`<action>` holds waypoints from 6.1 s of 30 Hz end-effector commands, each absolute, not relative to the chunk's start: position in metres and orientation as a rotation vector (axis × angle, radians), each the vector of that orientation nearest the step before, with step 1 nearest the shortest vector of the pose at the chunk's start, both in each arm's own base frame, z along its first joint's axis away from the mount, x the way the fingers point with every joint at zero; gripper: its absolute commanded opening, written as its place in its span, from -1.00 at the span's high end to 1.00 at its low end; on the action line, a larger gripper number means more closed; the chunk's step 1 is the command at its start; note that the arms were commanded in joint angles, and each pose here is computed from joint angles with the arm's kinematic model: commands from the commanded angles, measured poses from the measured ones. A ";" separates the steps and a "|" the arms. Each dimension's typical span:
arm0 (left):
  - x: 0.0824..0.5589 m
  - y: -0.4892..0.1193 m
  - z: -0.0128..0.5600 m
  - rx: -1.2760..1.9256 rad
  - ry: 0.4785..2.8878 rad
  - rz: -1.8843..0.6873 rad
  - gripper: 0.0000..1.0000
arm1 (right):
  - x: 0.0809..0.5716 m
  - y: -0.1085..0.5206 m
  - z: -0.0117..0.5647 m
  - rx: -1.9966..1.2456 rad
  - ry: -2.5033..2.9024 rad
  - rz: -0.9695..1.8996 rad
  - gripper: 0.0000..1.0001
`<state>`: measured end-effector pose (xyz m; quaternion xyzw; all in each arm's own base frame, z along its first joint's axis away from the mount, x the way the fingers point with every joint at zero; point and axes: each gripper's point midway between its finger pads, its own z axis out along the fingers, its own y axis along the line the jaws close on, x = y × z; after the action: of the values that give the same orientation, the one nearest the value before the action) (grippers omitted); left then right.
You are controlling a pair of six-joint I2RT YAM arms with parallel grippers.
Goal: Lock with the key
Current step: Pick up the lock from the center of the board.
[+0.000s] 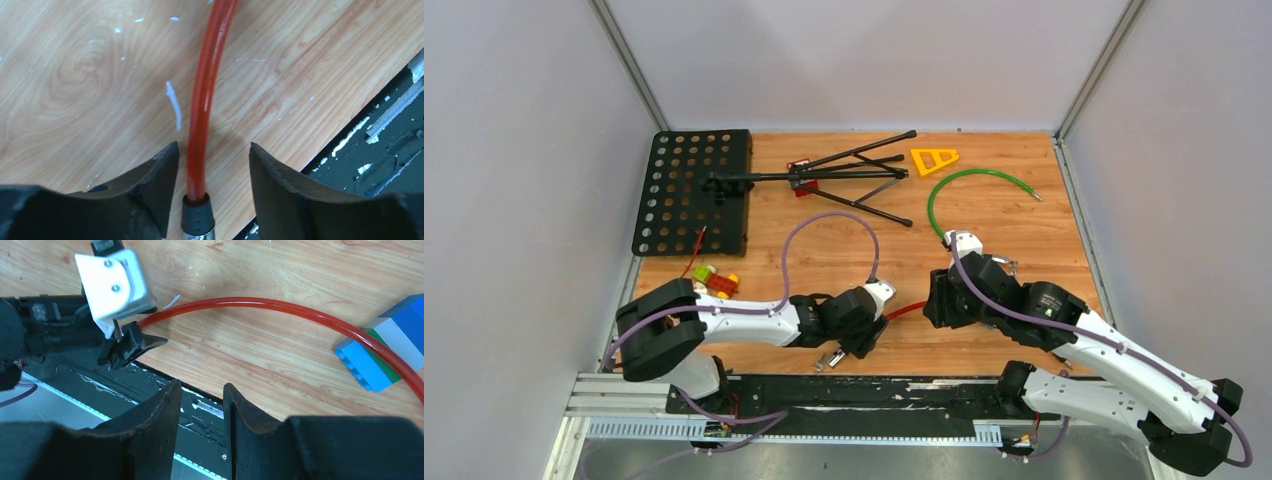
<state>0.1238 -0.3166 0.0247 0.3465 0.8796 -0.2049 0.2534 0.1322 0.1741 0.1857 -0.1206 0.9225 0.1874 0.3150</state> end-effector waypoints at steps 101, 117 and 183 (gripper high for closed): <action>0.125 -0.318 0.249 0.936 1.685 -0.804 -0.41 | 0.185 0.248 0.298 0.184 1.784 1.277 1.00; 0.111 -0.290 0.266 0.933 1.446 -0.875 -0.99 | 0.190 0.208 0.332 0.345 1.668 1.226 1.00; 0.160 -0.283 0.236 1.037 1.423 -0.426 -1.00 | 0.196 0.221 0.331 0.312 1.691 1.254 1.00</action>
<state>0.1606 -0.2901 0.2283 0.4415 0.6286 -0.1940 0.6102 0.1981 0.2235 0.3186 0.1300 0.7121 0.4996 0.4759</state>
